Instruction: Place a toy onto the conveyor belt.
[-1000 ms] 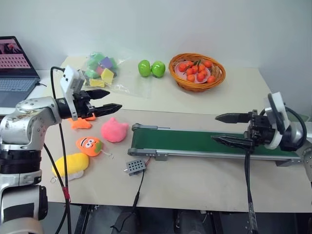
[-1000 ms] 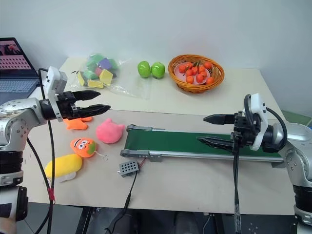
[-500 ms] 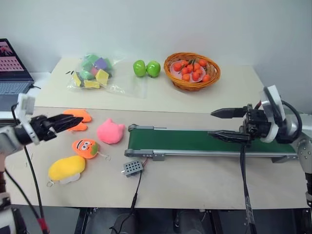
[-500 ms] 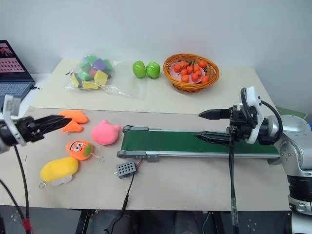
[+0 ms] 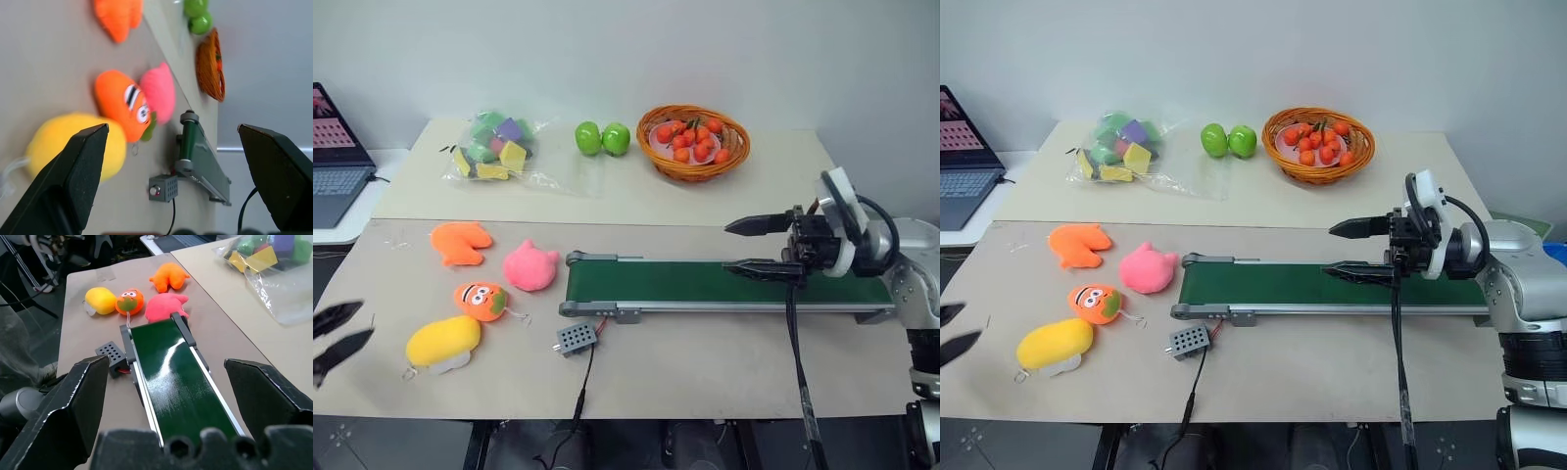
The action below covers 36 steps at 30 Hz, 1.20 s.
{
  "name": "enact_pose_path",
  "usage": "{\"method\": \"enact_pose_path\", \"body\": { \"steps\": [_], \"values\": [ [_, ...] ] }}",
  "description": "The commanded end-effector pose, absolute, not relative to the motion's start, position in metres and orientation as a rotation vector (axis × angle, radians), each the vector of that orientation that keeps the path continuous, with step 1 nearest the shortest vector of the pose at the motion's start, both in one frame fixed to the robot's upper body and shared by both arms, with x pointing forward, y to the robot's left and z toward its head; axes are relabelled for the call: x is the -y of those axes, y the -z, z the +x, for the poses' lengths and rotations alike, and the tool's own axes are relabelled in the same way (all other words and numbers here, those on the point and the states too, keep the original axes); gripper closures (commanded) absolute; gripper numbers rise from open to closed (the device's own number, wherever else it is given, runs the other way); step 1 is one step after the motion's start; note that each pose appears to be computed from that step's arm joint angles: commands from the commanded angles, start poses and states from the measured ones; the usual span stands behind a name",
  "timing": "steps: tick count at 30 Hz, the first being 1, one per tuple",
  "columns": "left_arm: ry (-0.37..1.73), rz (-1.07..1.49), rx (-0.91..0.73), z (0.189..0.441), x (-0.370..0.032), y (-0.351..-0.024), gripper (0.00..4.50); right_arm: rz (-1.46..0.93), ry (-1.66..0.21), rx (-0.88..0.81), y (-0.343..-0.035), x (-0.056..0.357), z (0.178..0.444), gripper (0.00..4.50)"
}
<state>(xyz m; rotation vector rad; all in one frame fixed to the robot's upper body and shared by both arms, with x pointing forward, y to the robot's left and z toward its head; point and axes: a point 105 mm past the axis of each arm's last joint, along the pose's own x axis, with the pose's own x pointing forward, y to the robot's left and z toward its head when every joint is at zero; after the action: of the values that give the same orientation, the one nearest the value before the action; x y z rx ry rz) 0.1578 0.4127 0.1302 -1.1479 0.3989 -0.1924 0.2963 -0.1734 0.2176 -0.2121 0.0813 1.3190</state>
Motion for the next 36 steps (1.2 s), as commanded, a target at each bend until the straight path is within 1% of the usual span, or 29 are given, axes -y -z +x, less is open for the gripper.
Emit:
{"method": "enact_pose_path", "body": {
  "steps": [1,3,6,10,13,20,24,28,31,36],
  "values": [
    [0.158,-1.217,-0.342,0.138,-0.419,-0.123,0.00,-0.248,-1.337,-0.036,-0.228,0.170,0.297,0.11],
    [0.139,-1.284,-0.371,0.131,-0.413,-0.109,0.00,-0.253,-1.346,-0.037,-0.229,0.169,0.299,0.11],
    [0.135,-1.336,-0.359,0.130,-0.409,-0.100,0.00,-0.260,-1.354,-0.039,-0.231,0.169,0.300,0.11],
    [0.157,-1.374,-0.356,0.142,-0.397,-0.082,0.00,-0.277,-1.359,-0.041,-0.235,0.169,0.301,0.11],
    [0.179,-1.391,-0.333,0.154,-0.390,-0.075,0.00,-0.289,-1.355,-0.046,-0.239,0.172,0.300,0.11],
    [0.186,-1.410,-0.350,0.168,-0.378,-0.055,0.00,-0.310,-1.334,-0.057,-0.242,0.179,0.297,0.11],
    [0.149,-1.379,-0.363,0.174,-0.379,-0.050,0.00,-0.324,-1.320,-0.067,-0.242,0.183,0.295,0.11],
    [0.135,-1.362,-0.345,0.179,-0.383,-0.054,0.00,-0.327,-1.311,-0.071,-0.242,0.185,0.293,0.11],
    [0.109,-1.340,-0.348,0.182,-0.384,-0.049,0.00,-0.329,-1.306,-0.073,-0.242,0.186,0.293,0.11],
    [0.128,-1.348,-0.317,0.196,-0.378,-0.048,0.00,-0.333,-1.300,-0.075,-0.243,0.187,0.293,0.11]
  ]
}}
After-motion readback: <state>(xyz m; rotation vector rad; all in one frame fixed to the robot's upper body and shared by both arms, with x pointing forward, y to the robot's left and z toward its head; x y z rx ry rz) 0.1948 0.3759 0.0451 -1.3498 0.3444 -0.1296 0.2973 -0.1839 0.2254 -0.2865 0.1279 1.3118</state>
